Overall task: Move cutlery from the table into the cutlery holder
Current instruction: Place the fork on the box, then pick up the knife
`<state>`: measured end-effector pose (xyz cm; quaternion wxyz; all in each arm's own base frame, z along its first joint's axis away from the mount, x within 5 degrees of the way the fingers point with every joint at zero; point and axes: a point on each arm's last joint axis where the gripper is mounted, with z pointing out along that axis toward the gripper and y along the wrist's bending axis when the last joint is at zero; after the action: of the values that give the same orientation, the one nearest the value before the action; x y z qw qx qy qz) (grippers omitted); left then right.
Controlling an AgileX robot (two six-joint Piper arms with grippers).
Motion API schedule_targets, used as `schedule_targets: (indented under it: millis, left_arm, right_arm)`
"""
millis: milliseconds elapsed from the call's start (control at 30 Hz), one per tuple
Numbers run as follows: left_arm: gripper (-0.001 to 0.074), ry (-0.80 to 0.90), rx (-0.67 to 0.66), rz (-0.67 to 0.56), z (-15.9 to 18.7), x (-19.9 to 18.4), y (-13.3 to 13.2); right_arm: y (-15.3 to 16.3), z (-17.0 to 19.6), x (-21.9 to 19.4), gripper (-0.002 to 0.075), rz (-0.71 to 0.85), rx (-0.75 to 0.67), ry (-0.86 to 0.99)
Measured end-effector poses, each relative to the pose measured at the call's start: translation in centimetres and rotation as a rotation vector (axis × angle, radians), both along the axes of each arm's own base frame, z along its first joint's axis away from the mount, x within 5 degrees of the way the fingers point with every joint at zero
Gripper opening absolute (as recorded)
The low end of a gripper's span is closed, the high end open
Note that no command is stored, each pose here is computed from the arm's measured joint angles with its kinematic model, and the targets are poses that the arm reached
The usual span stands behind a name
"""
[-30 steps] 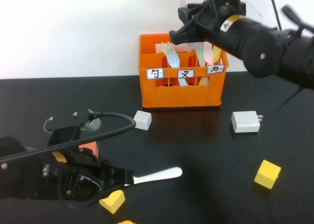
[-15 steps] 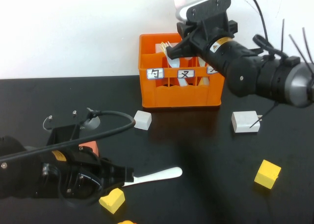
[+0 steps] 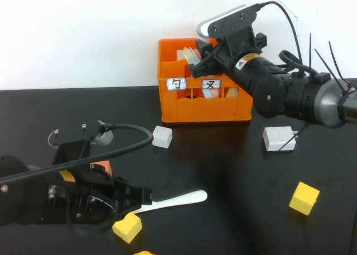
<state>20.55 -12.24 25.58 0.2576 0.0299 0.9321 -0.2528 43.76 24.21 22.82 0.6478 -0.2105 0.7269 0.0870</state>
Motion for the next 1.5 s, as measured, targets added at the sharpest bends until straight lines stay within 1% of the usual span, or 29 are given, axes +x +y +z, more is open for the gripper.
schedule_targets:
  millis: [67, 167, 267, 367, 433, 467, 567, 667, 700, 800, 933, 1133, 1300, 1500]
  left_arm:
    - [-0.0001, -0.003, 0.0, 0.0, 0.0, 0.0, 0.0]
    - [-0.0001, -0.004, 0.0, 0.0, 0.0, 0.0, 0.0]
    - [-0.0001, -0.005, -0.002, 0.0, 0.0, 0.0, 0.0]
    - [-0.0001, 0.008, -0.022, 0.002, 0.0, 0.1, -0.2]
    - [-0.0001, 0.038, -0.018, -0.02, -0.3, 0.3, -0.5]
    - [-0.0001, 0.055, -0.016, -0.026, -0.6, 0.3, -0.6]
    - [-0.0001, 0.106, -0.002, -0.038, -1.7, 0.8, -1.0]
    - [-0.0001, 0.146, -0.002, -0.024, -2.8, 1.4, -1.3]
    - [-0.0001, 0.154, -0.004, -0.018, -3.0, 1.6, -1.4]
    - [-0.0001, 0.172, -0.015, -0.005, -3.5, 1.9, -1.6]
    - [-0.0001, 0.137, -0.021, -0.009, -3.6, 2.0, -2.4]
    - [-0.0001, 0.045, -0.054, 0.003, -3.2, 2.6, -4.3]
    - [-0.0001, 0.058, -0.048, 0.001, -3.9, 5.1, -6.1]
    - [-0.0001, 0.112, 0.0, -0.021, -6.2, 8.5, -8.2]
  right_arm:
    - [0.0, 0.0, 0.0, 0.0407, 0.001, -0.001, 0.003]
    - [0.0, 0.3, -0.2, 0.0429, 0.011, -0.008, 0.025]
    - [-0.1, 1.6, -0.9, 0.0431, 0.037, -0.022, 0.075]
    - [-0.4, 4.2, -2.3, 0.0418, 0.078, -0.043, 0.133]
    - [-0.8, 5.9, -3.4, 0.0382, 0.111, -0.074, 0.173]
    - [-1.0, 6.8, -4.1, 0.0351, 0.13, -0.093, 0.199]
    - [-1.7, 9.0, -6.2, 0.0218, 0.179, -0.142, 0.283]
    - [-2.6, 10.9, -8.3, 0.0082, 0.22, -0.182, 0.354]
    - [-2.8, 11.3, -8.8, 0.0053, 0.233, -0.199, 0.371]
    - [-3.3, 12.1, -10.1, 0.0015, 0.266, -0.245, 0.411]
    - [-3.7, 12.3, -11.1, 0.0001, 0.294, -0.292, 0.468]
    - [-4.3, 11.8, -12.4, -0.0001, 0.315, -0.384, 0.538]
    - [-5.3, 12.0, -14.7, -0.0001, 0.319, -0.408, 0.551]
    - [-7.4, 12.3, -17.8, -0.0001, 0.307, -0.421, 0.548]
